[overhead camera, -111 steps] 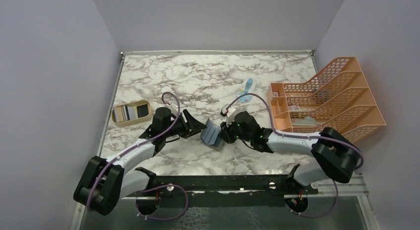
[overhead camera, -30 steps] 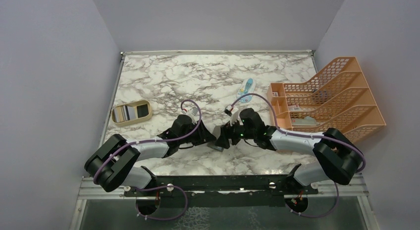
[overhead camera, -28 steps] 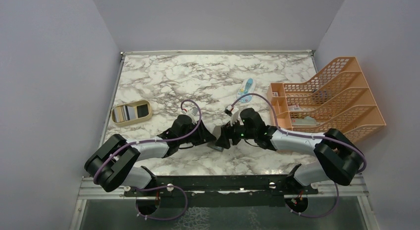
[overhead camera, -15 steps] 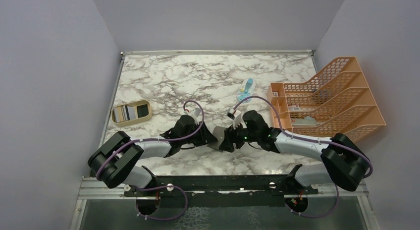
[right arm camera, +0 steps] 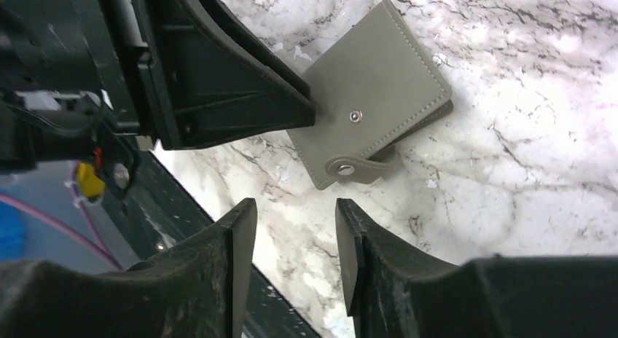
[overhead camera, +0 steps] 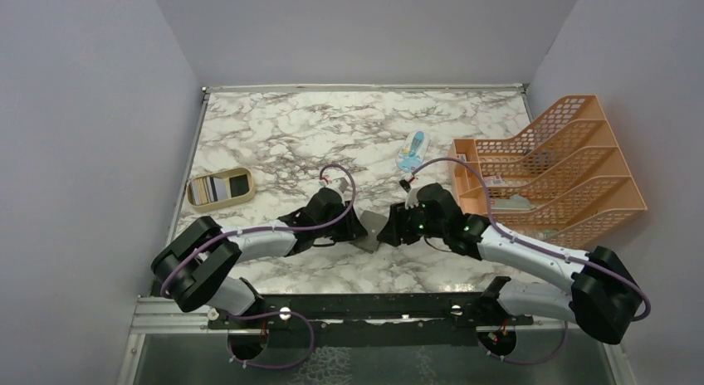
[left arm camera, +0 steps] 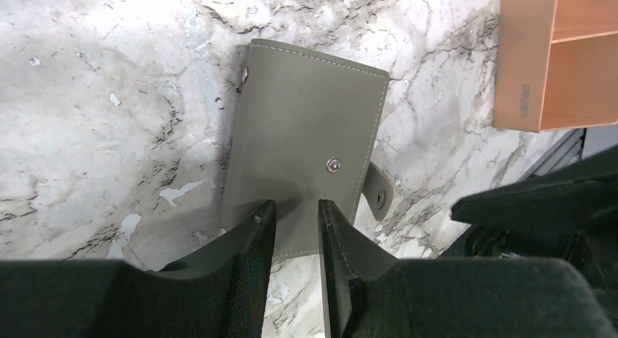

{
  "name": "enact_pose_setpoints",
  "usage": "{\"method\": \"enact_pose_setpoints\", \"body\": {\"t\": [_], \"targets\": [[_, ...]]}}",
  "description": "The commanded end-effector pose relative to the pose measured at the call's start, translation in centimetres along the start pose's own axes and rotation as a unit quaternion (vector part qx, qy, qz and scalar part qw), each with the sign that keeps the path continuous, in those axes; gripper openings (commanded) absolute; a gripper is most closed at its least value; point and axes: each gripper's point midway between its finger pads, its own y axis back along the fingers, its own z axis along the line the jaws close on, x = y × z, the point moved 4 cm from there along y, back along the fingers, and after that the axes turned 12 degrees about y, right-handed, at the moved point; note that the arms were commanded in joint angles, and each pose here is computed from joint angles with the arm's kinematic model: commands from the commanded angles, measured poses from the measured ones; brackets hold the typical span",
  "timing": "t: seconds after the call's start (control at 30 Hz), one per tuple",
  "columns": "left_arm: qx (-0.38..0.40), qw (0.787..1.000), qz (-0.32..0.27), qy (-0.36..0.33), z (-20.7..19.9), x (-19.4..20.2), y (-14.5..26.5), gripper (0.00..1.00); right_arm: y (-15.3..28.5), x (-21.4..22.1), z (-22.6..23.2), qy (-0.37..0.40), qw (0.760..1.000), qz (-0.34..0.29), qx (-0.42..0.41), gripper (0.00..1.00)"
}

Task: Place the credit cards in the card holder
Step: Close the card holder at the center of the board.

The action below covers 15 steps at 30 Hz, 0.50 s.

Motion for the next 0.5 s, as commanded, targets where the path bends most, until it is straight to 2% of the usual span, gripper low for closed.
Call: {"method": "enact_pose_setpoints", "body": {"t": [0.0,0.13,0.33,0.47], "targets": [[-0.061,0.998,-0.019,-0.01,1.8,-0.4,-0.1,0.31,0.9,0.1,0.2,-0.104,0.994,-0.005,0.023,0.42],[-0.069,0.997,-0.023,-0.014,1.3,-0.9,0.0,0.31,0.9,0.5,0.1,-0.141,0.989,-0.01,0.032,0.37],[-0.04,0.998,-0.044,-0.023,-1.2,-2.3,1.0,0.37,-0.2,1.3,-0.2,-0.166,0.986,-0.003,0.031,0.32],[-0.075,0.994,-0.058,-0.049,-0.6,-3.1,1.1,0.41,-0.8,1.5,-0.2,-0.178,0.984,-0.001,0.03,0.31]]}}
